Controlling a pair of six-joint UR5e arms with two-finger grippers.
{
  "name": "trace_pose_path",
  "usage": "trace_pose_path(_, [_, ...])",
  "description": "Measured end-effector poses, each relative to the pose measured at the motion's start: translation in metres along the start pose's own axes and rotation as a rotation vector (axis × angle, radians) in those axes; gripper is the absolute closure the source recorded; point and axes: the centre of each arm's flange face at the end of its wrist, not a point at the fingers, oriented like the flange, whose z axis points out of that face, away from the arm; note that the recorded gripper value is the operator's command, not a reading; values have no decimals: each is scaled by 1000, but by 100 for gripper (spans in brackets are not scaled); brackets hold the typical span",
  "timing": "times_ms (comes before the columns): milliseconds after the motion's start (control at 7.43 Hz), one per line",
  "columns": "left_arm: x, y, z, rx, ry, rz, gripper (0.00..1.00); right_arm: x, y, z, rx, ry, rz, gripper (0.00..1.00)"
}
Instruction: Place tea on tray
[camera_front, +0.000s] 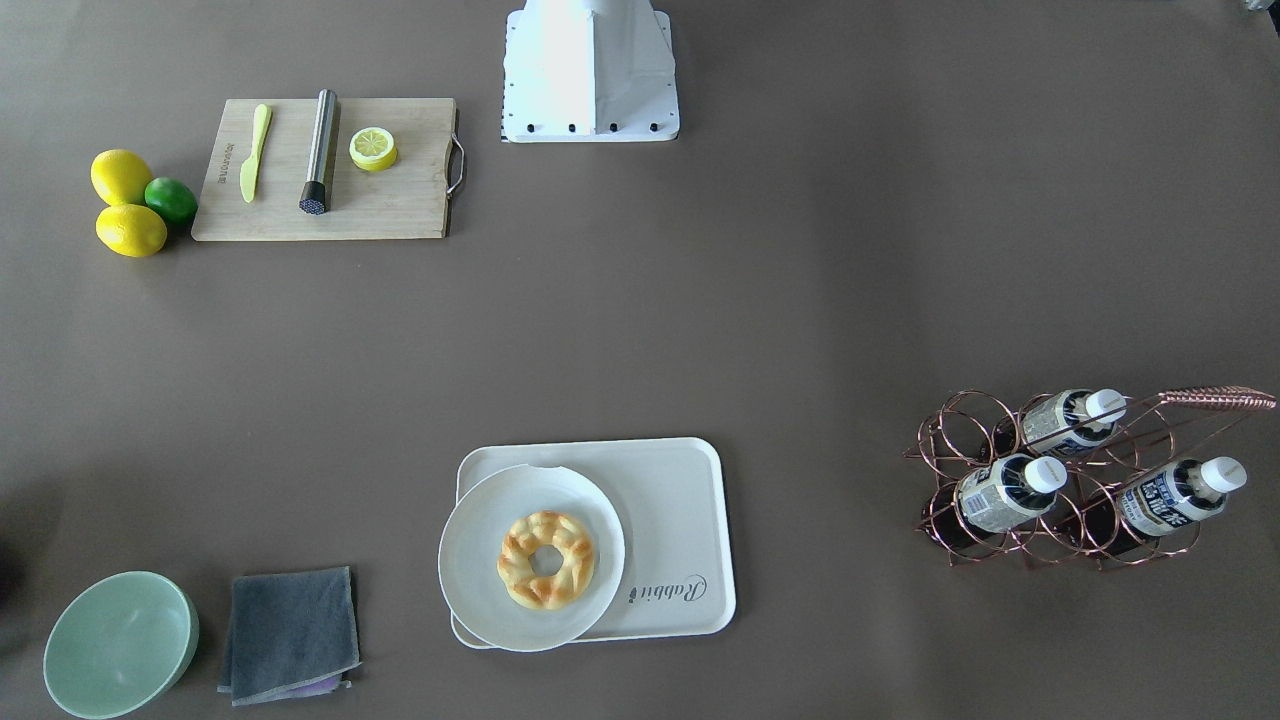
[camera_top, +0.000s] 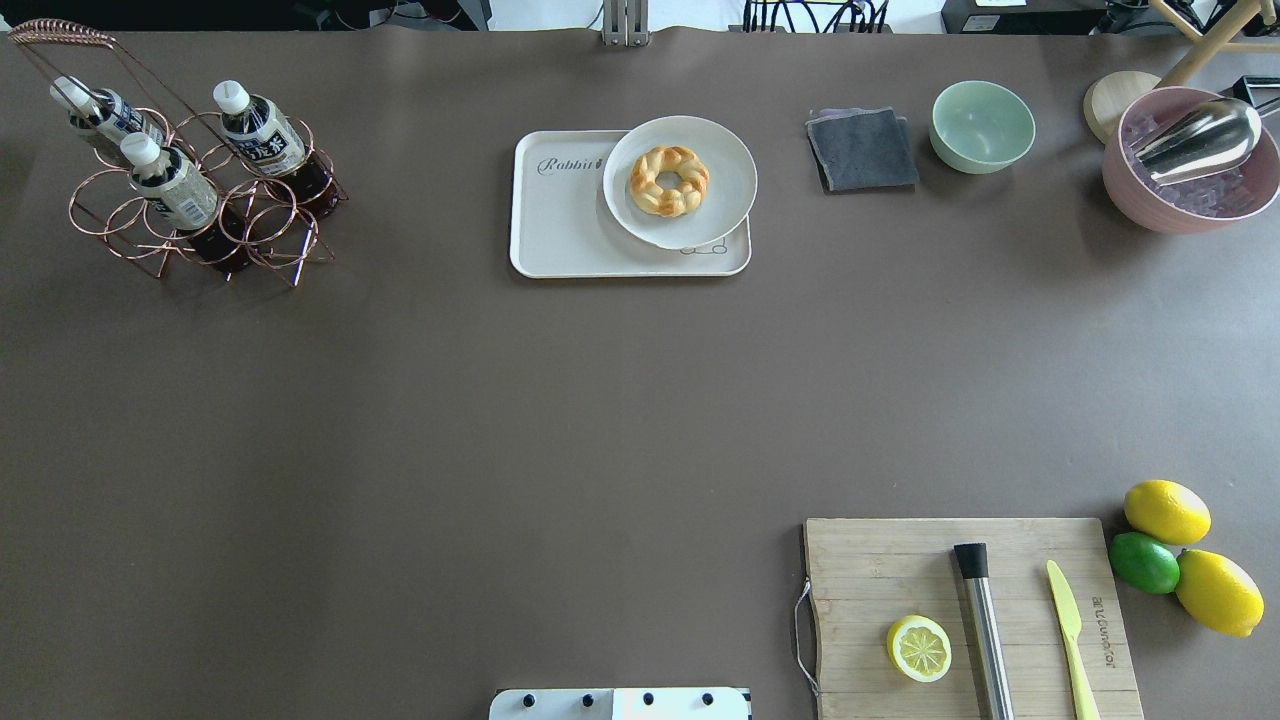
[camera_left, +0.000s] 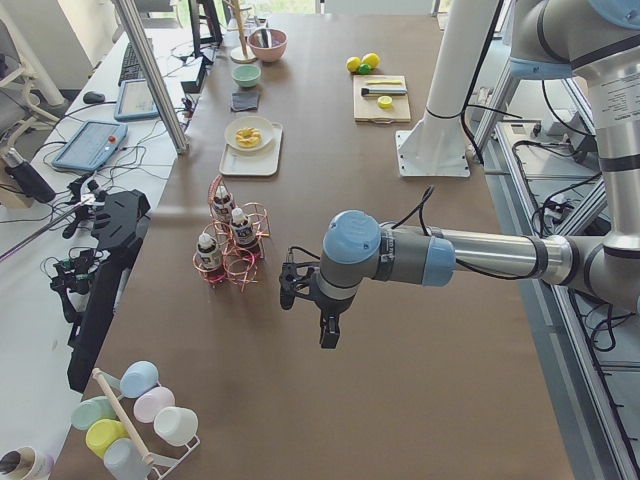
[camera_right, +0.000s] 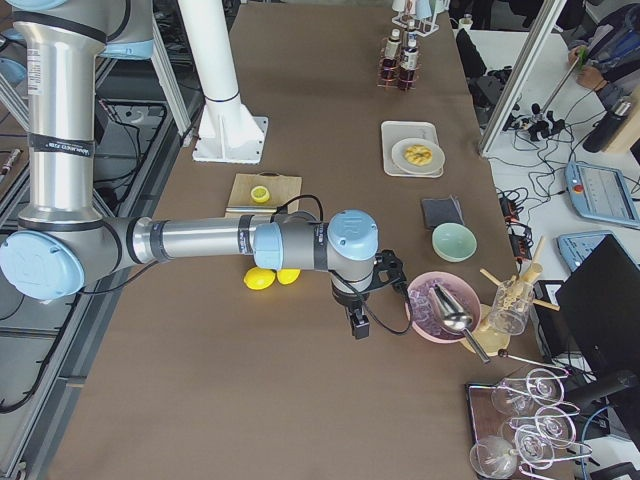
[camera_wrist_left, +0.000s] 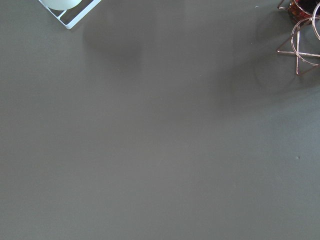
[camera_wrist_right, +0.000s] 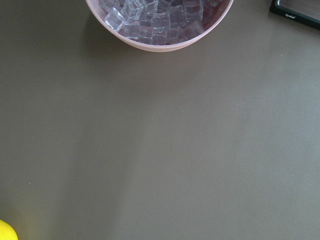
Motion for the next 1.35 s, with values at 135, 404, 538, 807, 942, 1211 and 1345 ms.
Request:
trace_pose_path(135, [0, 0, 0, 0, 0, 0, 2, 0, 1, 0, -1, 0, 1, 0])
trace_pose_path(404, [0, 0, 0, 0, 0, 0, 2, 1, 2, 1, -1, -1, 3, 0])
trace_pose_path(538, [0, 0, 0, 0, 0, 0, 2, 1, 3, 1, -1, -1, 4, 0])
trace_pose_path(807, [1, 0, 0, 0, 0, 2, 2, 2, 5, 1, -3, -2, 9, 0])
trace_pose_path(942, [1, 0, 0, 0, 1, 2, 2, 3, 6, 1, -2, -1, 11, 0])
trace_pose_path(1211, [1, 0, 0, 0, 1, 3, 2, 4, 7, 0, -2, 1, 13, 0])
trace_pose_path(1345, [1, 0, 0, 0, 1, 4, 2, 4, 7, 0, -2, 2, 14, 0])
